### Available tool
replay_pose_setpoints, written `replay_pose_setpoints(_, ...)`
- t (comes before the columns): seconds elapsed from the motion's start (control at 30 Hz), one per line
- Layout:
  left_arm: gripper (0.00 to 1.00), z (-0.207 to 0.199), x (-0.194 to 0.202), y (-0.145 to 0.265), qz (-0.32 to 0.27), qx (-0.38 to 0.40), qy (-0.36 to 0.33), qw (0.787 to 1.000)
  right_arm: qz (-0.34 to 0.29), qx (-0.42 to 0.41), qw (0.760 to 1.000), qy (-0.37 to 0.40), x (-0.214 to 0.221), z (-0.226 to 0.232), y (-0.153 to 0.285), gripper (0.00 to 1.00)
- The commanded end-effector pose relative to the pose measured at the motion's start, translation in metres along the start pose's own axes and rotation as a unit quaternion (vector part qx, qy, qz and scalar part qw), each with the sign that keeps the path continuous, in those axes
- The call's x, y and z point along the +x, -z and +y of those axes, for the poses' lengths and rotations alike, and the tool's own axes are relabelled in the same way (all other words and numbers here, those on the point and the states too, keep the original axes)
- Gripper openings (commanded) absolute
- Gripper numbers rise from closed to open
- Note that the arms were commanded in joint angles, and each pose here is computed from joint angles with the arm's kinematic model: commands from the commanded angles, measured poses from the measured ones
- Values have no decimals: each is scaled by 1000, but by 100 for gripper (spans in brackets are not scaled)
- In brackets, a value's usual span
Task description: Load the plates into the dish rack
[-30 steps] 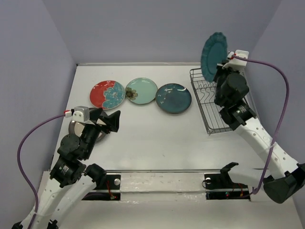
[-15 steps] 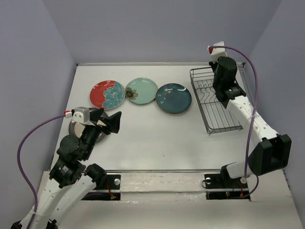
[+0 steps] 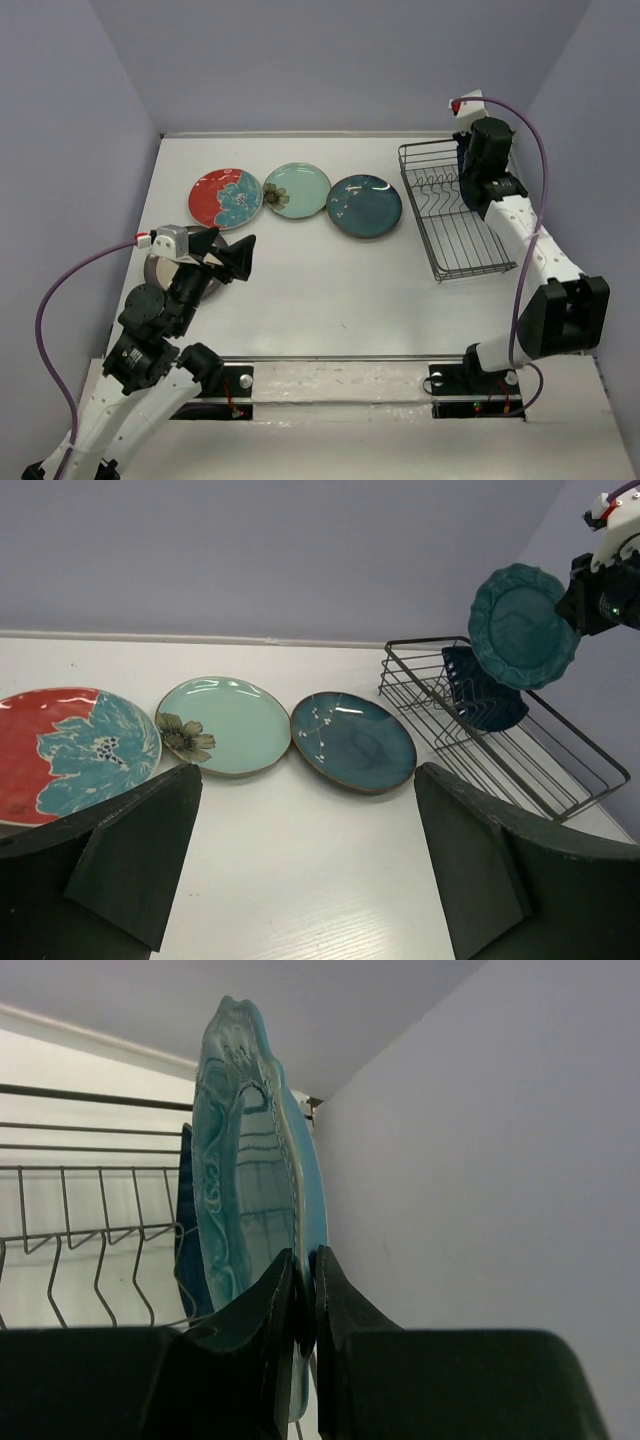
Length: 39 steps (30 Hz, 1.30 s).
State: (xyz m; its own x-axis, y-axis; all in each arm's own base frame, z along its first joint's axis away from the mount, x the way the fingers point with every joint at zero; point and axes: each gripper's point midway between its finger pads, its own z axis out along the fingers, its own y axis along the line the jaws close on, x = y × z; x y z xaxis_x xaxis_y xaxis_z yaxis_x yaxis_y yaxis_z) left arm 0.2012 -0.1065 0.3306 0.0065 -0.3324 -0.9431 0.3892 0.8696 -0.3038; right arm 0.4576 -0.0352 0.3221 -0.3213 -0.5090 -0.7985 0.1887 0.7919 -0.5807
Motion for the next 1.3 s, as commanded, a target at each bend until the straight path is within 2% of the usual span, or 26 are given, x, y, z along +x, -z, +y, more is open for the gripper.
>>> replay_pose_setpoints(0.0,99,-7,-21,2,-34,12,8,999,-82,48,994,-55,-49,-39,3,7)
replay_pose_setpoints(0.23,99,-7,-21,3,-33,13,8,999,-58,52,996,-46,-27,-41,-10,7)
replay_pose_setpoints(0.67,99,-9,-21,4,-33,17,11,999,-24,27,998,-45,8,-14,-20,7)
replay_pose_setpoints(1.0,99,-9,-21,3,-32,15,11,999,3,-19,994,-107,42,25,-21,7)
replay_pose_setpoints(1.27,99,-8,-19,2,-29,12,10,999,52,3,990,-135,70,37,-38,9)
